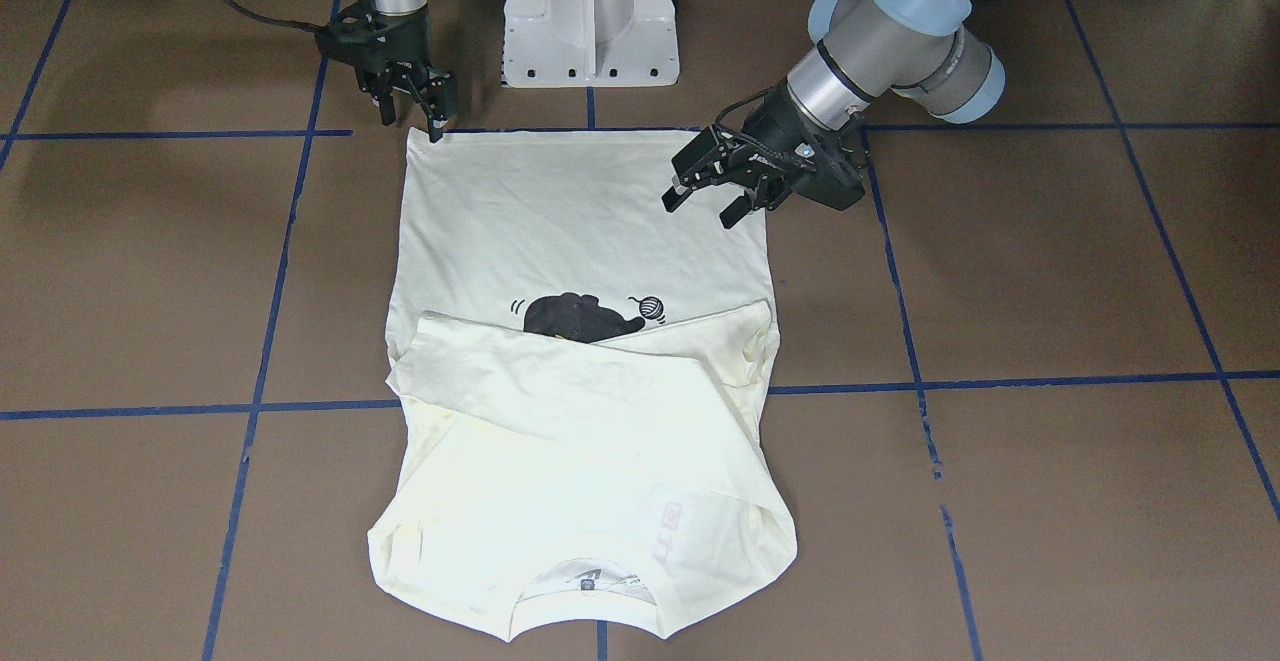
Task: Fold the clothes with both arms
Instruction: 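Lower both grippers to the hem corners nearest the robot and grasp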
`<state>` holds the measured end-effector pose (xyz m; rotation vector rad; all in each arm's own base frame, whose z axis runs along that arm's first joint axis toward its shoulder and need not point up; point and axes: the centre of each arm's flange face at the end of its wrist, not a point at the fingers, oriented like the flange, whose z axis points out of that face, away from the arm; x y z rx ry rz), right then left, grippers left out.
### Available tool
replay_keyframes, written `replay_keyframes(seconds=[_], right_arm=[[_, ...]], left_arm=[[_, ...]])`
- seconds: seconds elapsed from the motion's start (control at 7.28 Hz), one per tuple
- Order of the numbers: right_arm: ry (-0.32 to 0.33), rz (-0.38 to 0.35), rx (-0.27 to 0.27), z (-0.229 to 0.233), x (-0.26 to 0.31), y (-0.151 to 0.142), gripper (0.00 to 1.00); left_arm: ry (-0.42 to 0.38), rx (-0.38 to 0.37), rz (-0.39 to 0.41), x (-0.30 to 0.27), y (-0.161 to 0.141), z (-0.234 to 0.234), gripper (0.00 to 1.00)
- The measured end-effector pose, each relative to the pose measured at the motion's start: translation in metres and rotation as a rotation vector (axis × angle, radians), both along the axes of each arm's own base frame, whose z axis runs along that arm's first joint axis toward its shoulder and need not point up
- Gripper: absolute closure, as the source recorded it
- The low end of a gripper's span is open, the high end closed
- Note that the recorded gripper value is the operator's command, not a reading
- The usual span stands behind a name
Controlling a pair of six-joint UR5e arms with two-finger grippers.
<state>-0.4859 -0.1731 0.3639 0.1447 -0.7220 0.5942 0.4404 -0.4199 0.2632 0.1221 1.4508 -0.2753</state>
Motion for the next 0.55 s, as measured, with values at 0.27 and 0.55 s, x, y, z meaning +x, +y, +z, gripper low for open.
replay_keyframes(seconds=[0.27,0.55], right_arm=[[-0.005,0.003,-0.006,0.0,-0.002,0.003,0.79],[-0.017,0.007,-0.018,-0.002,-0.011,0.012,1.0]], left_arm=[[-0.002,-0.003,-0.01,-0.002,-0.001,0.002,0.0],[-0.012,-0.009,-0.012,-0.007,0.002,0.011,0.0]])
